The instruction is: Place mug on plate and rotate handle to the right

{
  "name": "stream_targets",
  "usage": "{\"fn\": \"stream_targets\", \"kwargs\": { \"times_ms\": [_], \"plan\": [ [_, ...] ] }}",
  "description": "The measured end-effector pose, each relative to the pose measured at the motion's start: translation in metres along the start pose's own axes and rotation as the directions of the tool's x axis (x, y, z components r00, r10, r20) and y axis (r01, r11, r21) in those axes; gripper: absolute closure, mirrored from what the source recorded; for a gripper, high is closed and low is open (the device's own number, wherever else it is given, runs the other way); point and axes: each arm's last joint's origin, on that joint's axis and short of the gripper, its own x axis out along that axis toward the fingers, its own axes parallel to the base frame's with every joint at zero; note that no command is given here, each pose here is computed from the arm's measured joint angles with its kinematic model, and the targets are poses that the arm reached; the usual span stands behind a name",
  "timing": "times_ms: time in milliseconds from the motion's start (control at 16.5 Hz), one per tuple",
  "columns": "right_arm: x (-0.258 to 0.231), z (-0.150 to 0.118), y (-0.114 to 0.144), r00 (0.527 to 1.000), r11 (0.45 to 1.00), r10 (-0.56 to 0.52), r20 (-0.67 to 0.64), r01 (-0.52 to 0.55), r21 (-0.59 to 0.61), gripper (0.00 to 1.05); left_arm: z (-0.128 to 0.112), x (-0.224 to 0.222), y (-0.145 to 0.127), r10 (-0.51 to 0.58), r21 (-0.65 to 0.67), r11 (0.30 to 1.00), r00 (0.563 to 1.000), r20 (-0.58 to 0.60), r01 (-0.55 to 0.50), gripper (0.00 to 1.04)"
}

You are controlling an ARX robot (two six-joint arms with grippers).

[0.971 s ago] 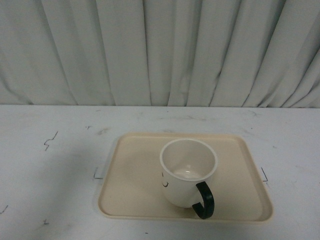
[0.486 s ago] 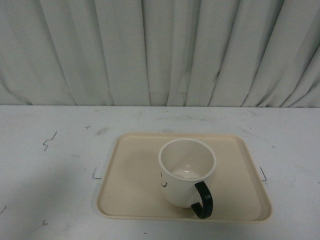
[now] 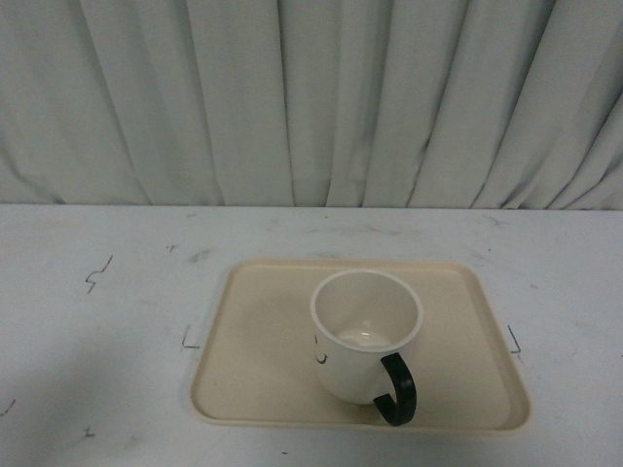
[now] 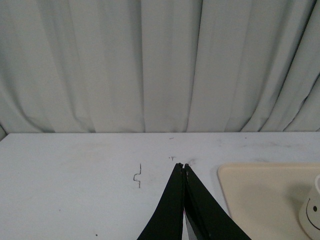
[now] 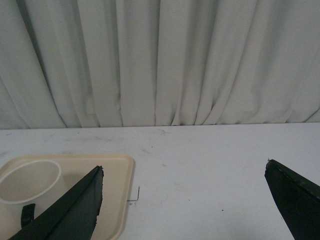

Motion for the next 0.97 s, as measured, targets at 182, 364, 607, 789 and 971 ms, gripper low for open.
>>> {"fn": "stream_targets", "kwargs": {
  "times_ms": [182,364,607,789,971],
  "plan": [
    [0.000,0.000,0.000,1.000,1.000,0.000,0.000,0.000,0.000,0.06,0.001,-0.007,0.000,0.000,0.000,1.000,1.000,0.000,0.000,1.03],
    [0.000,0.000,0.000,1.000,1.000,0.000,0.000,0.000,0.000,0.06,0.002,-0.011,0.000,0.000,0.000,1.000,1.000,0.005,0.000,1.03],
    [0.000,0.000,0.000,1.000,1.000,0.000,0.000,0.000,0.000,0.06,0.002,-0.017,0.000,0.000,0.000,1.000,1.000,0.008,0.000,1.03],
    [0.000,0.000,0.000,1.000,1.000,0.000,0.000,0.000,0.000,0.06,0.002,-0.021,0.000,0.000,0.000,1.000,1.000,0.007,0.000,1.03],
    [0.000,0.000,0.000,1.000,1.000,0.000,0.000,0.000,0.000,0.06,0.002,-0.023,0.000,0.000,0.000,1.000,1.000,0.003,0.000,1.03]
  ]
}}
